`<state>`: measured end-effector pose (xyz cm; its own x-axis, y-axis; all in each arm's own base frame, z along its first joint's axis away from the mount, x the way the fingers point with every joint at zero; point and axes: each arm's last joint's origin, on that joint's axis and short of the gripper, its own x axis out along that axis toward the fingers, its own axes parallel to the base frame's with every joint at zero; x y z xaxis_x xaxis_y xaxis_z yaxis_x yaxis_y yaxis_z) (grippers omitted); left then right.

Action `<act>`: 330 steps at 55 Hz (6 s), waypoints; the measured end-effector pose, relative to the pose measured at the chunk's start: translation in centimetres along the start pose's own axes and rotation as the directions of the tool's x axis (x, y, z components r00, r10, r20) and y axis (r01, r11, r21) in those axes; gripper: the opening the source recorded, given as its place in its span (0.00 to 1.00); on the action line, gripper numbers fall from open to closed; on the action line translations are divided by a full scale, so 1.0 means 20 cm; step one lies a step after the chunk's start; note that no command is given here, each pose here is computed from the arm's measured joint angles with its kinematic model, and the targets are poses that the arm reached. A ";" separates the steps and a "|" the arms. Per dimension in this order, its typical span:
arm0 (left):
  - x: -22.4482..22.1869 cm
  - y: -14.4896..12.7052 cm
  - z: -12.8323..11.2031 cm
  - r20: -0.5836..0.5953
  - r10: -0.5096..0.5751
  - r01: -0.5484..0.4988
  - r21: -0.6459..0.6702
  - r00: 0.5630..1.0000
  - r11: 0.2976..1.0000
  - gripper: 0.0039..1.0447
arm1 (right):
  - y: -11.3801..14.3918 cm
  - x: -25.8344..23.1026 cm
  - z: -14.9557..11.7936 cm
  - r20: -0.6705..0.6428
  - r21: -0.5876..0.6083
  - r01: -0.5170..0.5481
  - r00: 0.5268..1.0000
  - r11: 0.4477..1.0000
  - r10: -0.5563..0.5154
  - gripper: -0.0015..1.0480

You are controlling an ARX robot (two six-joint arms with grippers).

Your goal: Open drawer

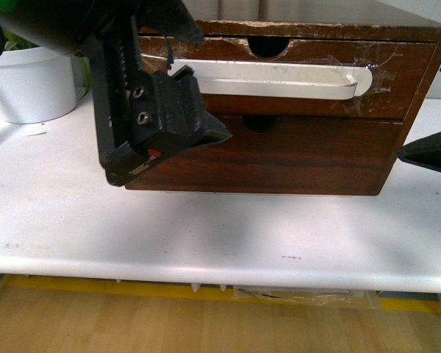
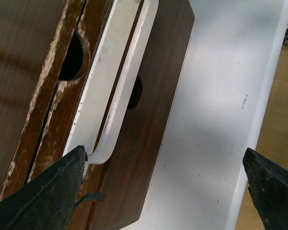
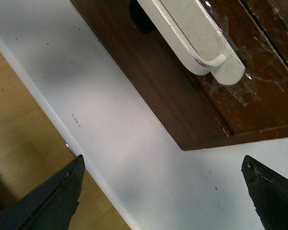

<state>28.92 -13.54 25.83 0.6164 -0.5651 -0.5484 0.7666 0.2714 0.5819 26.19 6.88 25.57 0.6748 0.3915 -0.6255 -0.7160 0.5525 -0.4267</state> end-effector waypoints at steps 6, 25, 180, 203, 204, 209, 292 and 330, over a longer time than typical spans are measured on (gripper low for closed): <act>0.03 0.01 0.04 0.002 -0.025 0.025 0.029 1.000 0.999 0.94 | -0.01 0.05 0.04 -0.003 -0.029 -0.030 1.000 0.999 0.030 0.91; 0.15 0.09 0.10 -0.040 -0.081 0.083 0.062 0.996 0.995 0.94 | -0.08 0.22 0.12 0.019 -0.028 -0.104 0.994 0.994 0.105 0.91; -0.33 -0.24 -0.11 0.135 -0.033 0.058 -0.185 0.990 0.981 0.94 | 0.17 -0.07 -0.04 0.269 0.010 -0.006 0.963 1.000 0.003 0.91; -0.52 -0.43 -0.34 -0.047 0.406 -0.356 -0.579 0.913 0.733 0.94 | 0.40 -0.34 -0.34 0.257 0.359 0.300 0.879 0.884 -0.403 0.91; -0.53 -0.44 -0.35 -0.059 0.417 -0.366 -0.602 0.907 0.710 0.94 | 0.40 -0.35 -0.36 0.249 0.379 0.315 0.871 0.870 -0.423 0.91; -0.59 -0.51 -0.38 -0.084 0.448 -0.384 -0.669 0.890 0.637 0.94 | 0.43 -0.40 -0.42 0.200 0.460 0.396 0.826 0.795 -0.528 0.91; -0.72 -0.82 -0.63 -0.178 0.766 -0.560 -0.783 0.617 0.269 0.04 | 0.59 -0.41 -0.70 0.177 0.734 0.394 0.675 0.553 -0.716 0.01; -0.72 -0.82 -0.63 -0.177 0.767 -0.560 -0.784 0.617 0.269 0.81 | 0.59 -0.41 -0.70 0.178 0.734 0.394 0.675 0.553 -0.717 0.76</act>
<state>9.73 -0.03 16.60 1.0000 -0.0023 0.0017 0.0023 1.0000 -0.0067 9.75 -0.02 16.54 1.0000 -0.0011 -0.0002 0.0011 1.0000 -0.0029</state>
